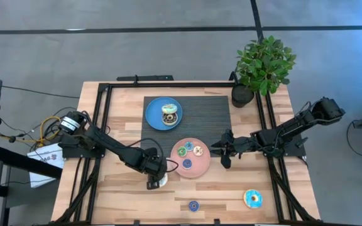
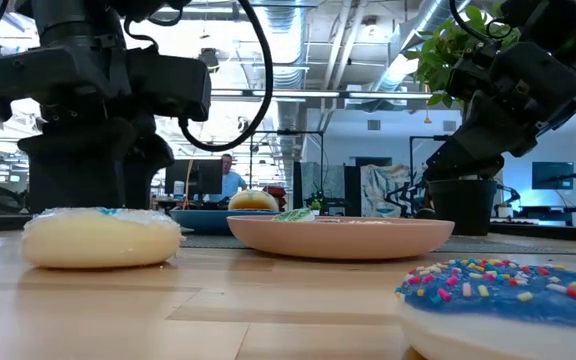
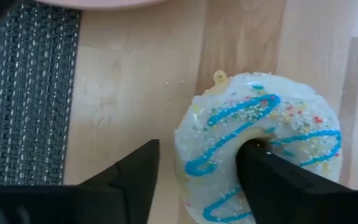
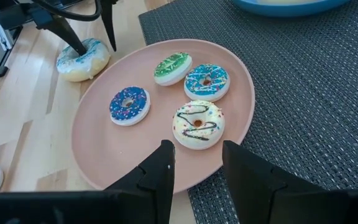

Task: Pick & Place donuts
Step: Put the large white donut on the blue plate

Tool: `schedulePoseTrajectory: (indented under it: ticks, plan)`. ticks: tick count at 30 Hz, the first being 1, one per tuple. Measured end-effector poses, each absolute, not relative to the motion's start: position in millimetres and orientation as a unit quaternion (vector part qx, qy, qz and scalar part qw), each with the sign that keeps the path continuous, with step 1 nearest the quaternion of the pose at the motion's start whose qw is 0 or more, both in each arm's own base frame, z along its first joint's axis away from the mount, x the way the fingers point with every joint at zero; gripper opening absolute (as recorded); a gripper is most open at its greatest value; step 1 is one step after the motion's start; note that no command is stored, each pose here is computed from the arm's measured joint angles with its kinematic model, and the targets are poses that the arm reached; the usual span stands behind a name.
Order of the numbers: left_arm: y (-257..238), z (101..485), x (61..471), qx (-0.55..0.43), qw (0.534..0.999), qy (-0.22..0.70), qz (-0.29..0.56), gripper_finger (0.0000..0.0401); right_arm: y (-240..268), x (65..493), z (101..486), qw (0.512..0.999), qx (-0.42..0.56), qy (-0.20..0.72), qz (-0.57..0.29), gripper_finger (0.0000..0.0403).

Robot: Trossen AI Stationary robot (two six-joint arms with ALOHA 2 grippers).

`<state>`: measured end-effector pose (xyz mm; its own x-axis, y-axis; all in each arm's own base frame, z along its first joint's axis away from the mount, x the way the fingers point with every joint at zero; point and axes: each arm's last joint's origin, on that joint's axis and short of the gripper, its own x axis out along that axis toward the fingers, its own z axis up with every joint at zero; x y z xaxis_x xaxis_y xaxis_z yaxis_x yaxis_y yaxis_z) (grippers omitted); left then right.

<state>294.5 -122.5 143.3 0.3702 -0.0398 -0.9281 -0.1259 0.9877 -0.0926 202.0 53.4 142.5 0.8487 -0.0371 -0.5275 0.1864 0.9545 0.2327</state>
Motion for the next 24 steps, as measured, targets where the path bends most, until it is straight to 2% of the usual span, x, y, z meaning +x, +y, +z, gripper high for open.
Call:
schedulePoseTrajectory:
  ticks: [4, 10, 14, 24]
  plan:
    - [-122.7, 143.2, 294.5, -0.08, 0.822, 0.563, 0.022, 0.0166, 53.4, 202.0, 142.5, 0.951, 0.139, 0.269, -0.059, 0.0124]
    - [-119.5, 152.1, 301.9, -0.083, 0.824, 0.56, 0.025, 0.014, 53.4, 202.0, 142.5, 0.951, 0.139, 0.269, -0.059, 0.0124]
    - [-114.7, 168.2, 316.0, -0.065, 0.839, 0.54, 0.008, 0.013, 53.4, 201.9, 142.5, 0.951, 0.139, 0.269, -0.059, 0.0124]
    - [-70.6, 210.1, 341.2, 0.024, 0.836, 0.548, 0.021, 0.0128, 53.4, 202.0, 142.5, 0.951, 0.139, 0.269, -0.059, 0.0124]
